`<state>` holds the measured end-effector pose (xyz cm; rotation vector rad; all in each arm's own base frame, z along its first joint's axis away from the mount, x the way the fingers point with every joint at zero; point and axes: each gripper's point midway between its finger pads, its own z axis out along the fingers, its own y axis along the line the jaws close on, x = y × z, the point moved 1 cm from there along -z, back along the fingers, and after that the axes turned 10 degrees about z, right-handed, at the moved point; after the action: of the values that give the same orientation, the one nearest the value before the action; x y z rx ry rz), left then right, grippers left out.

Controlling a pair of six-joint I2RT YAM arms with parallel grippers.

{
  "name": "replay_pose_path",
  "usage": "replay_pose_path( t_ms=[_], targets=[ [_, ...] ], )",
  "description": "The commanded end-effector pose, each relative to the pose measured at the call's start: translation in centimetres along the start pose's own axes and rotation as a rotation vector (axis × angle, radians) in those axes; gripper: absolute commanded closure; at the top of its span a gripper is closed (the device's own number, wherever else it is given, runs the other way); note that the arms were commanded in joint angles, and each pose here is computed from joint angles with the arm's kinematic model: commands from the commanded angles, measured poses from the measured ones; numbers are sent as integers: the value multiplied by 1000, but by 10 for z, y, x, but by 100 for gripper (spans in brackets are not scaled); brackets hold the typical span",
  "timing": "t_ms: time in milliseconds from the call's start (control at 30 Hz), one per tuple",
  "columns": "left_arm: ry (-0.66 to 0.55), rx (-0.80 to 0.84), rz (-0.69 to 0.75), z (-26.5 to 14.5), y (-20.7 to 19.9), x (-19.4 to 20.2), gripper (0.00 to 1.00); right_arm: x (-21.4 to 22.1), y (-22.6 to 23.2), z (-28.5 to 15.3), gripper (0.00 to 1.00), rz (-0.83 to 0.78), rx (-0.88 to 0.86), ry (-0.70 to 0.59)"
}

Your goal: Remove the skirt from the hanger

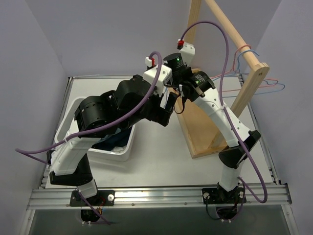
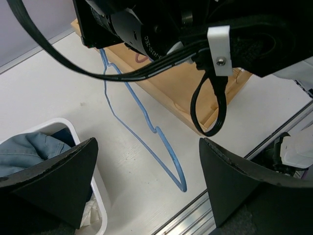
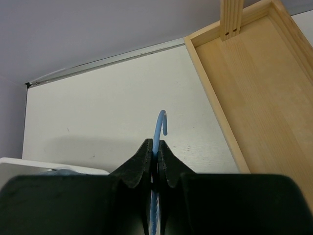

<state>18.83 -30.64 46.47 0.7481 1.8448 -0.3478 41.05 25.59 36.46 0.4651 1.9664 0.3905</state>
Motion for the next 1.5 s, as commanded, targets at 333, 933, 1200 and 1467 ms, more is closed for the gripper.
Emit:
replay_pose_path(
  t_ms=[333, 933, 1200, 1467],
  targets=[
    [177, -101, 96, -7, 26, 41, 52, -19, 7, -27, 100, -3, -14, -62],
    [239, -84, 63, -18, 25, 58, 52, -20, 5, -28, 100, -8, -6, -65],
    [287, -78, 56, -20, 23, 71, 40, -20, 4, -26, 100, -8, 3, -71],
    [297, -81, 70, -23, 27, 75, 32, -20, 6, -23, 100, -8, 7, -75]
  ],
)
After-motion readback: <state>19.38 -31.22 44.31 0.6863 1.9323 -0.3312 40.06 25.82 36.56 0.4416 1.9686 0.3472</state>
